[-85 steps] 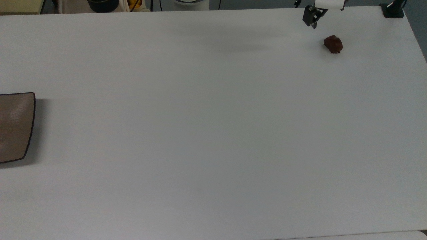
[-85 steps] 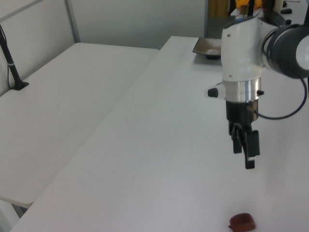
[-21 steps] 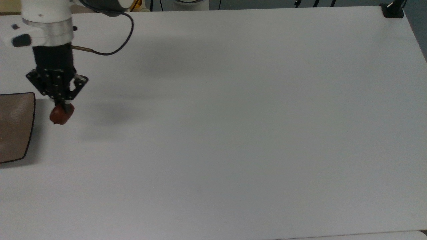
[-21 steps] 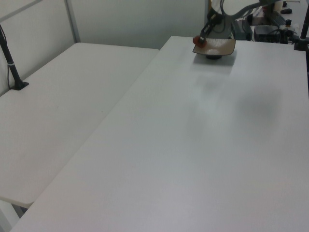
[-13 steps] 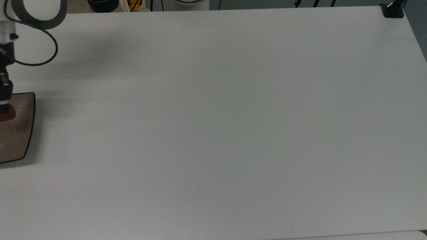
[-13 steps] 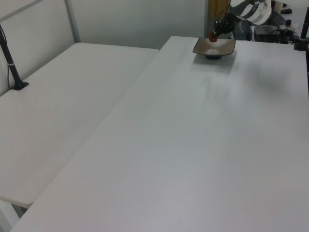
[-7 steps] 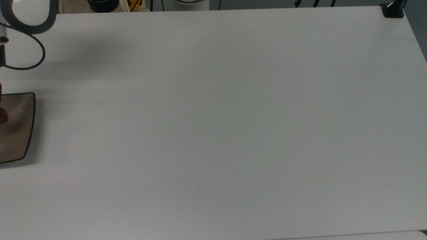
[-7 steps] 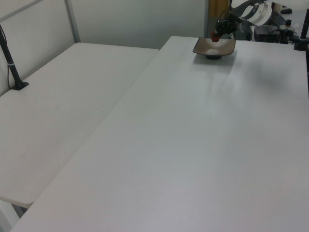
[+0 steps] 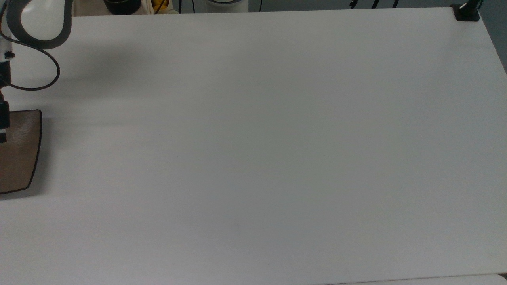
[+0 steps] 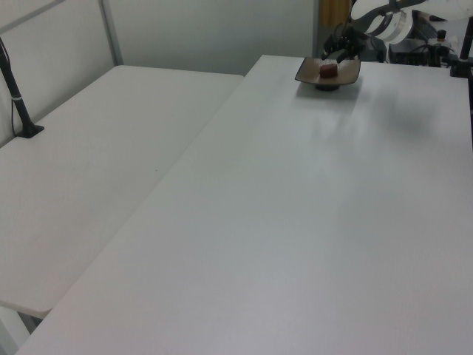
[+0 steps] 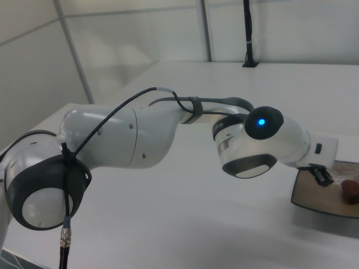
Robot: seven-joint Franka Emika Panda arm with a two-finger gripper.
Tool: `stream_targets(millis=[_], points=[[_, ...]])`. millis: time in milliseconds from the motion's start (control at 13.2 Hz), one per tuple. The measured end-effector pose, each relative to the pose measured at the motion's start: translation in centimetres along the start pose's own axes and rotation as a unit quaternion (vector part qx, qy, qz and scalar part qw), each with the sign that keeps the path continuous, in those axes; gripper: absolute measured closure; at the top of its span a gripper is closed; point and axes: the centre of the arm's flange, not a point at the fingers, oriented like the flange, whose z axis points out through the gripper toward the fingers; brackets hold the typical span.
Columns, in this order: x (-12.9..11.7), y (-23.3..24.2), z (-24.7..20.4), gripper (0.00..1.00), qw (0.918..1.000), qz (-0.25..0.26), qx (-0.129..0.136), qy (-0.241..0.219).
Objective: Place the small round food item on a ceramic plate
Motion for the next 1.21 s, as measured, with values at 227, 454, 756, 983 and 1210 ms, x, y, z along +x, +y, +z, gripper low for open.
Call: stream_targets(millis=[227,454,756,983,1210], points=[[0.1,-0.2,0.0,0.27,0.9998,-0.018,-0.006,-0.001],[-0.8,-1.5,0.5,0.00,0.9923,-0.092,-0.024,-0.079],[-1.2,-3.8,-1.6,0.00,0.9695,-0.176,-0.030,-0.168],[-1.4,-7.5,-5.7,0.00,0.9485,-0.224,0.005,-0.224],[-2.7,-11.0,-10.0,0.00,0.9147,-0.277,0.033,-0.292]])
